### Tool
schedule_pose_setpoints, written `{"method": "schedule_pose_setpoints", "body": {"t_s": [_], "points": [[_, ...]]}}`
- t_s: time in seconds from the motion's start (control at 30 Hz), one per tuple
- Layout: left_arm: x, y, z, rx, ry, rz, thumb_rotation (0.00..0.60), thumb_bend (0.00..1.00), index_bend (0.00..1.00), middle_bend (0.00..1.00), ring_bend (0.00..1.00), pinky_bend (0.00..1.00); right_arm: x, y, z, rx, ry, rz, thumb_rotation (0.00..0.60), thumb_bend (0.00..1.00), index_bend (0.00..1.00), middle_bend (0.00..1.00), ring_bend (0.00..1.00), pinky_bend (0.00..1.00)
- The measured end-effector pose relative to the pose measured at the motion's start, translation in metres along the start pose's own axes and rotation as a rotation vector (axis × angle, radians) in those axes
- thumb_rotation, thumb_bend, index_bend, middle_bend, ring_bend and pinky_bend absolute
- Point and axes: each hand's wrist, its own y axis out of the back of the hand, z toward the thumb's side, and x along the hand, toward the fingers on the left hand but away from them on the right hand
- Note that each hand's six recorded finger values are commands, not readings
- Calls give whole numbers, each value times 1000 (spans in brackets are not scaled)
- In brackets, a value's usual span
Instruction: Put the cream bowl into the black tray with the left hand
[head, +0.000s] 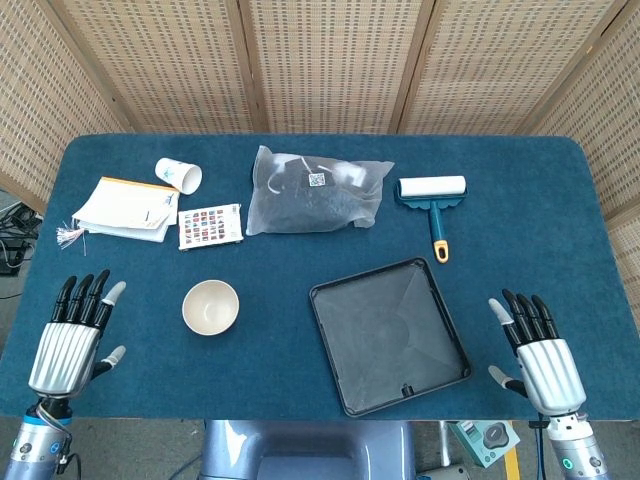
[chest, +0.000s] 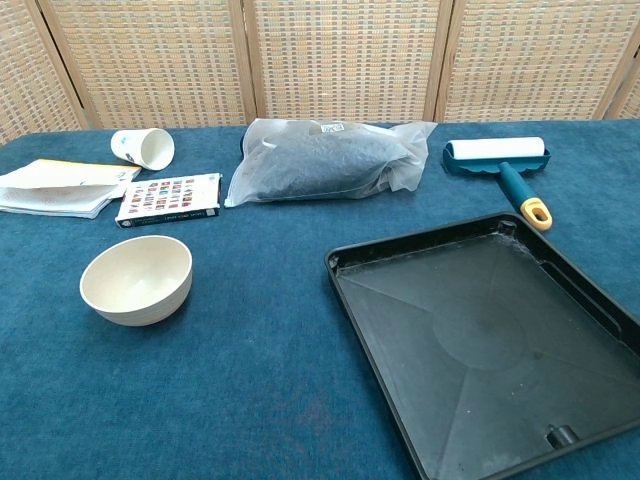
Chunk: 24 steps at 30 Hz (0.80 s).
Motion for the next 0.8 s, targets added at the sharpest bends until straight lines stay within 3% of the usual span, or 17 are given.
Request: {"method": "schedule_pose_setpoints", "body": {"t_s": [0.23,0.4,0.8], "points": [[8,-20,3,2,-13,-56,600,89,284,0,0,0,0,0,-1,-3,-2,0,600,166,77,0,0,0],[13,-29,4,-2,-17,-71,600,218,324,0,0,0,-1,-1,-1,-4,-2,2,600,166,80,0,0,0],[35,-51,26,-11,-105,-144,600,223,368,0,0,0,-1,-3,-1,-2,-8,10,600,165,84,0,0,0]]}}
